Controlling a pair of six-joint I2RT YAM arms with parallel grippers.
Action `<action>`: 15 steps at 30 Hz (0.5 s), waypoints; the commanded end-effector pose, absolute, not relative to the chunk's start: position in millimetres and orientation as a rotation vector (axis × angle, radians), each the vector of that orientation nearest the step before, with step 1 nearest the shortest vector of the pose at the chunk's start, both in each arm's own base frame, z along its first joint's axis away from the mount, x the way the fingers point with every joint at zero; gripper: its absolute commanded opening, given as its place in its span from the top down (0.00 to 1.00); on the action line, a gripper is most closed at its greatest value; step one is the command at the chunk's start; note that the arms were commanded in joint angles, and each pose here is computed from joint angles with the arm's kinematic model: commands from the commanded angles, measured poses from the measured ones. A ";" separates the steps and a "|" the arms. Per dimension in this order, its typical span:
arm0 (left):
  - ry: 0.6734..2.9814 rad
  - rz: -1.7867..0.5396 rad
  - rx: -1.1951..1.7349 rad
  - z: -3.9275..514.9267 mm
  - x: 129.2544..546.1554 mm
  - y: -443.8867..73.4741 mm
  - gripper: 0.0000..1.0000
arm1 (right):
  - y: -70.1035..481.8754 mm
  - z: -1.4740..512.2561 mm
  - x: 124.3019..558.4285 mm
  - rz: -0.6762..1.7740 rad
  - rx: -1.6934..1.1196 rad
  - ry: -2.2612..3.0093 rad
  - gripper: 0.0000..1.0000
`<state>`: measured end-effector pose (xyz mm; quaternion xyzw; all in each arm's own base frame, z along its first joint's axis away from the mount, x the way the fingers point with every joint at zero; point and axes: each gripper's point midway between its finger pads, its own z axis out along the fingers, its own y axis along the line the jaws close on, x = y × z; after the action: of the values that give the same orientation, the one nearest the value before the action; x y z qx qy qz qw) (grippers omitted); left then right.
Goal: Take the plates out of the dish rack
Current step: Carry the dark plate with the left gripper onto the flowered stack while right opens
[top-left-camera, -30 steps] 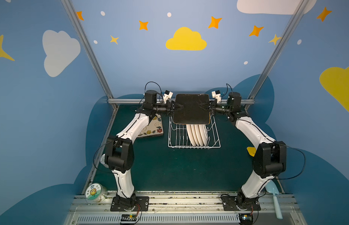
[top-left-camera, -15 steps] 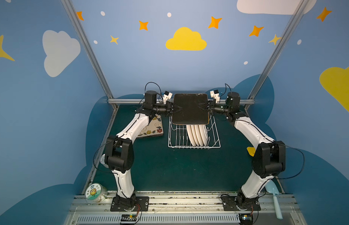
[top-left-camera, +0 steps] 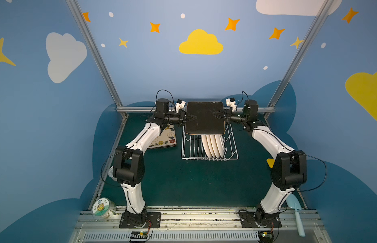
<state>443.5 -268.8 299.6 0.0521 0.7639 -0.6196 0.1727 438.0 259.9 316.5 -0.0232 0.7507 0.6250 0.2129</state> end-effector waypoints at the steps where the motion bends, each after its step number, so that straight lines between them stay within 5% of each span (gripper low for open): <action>1: 2.093 -1.709 0.204 321.4 440.4 -271.1 0.97 | 268.3 340.5 433.7 1.748 -0.136 2.016 0.93; 15: 2.008 -1.724 0.115 342.8 448.8 -250.8 0.97 | 261.7 336.6 440.1 1.707 -0.043 2.037 0.51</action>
<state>448.1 -260.3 294.8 0.0143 0.7632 -0.6211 0.1778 444.0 261.8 310.1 0.0078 0.7586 0.6164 0.2112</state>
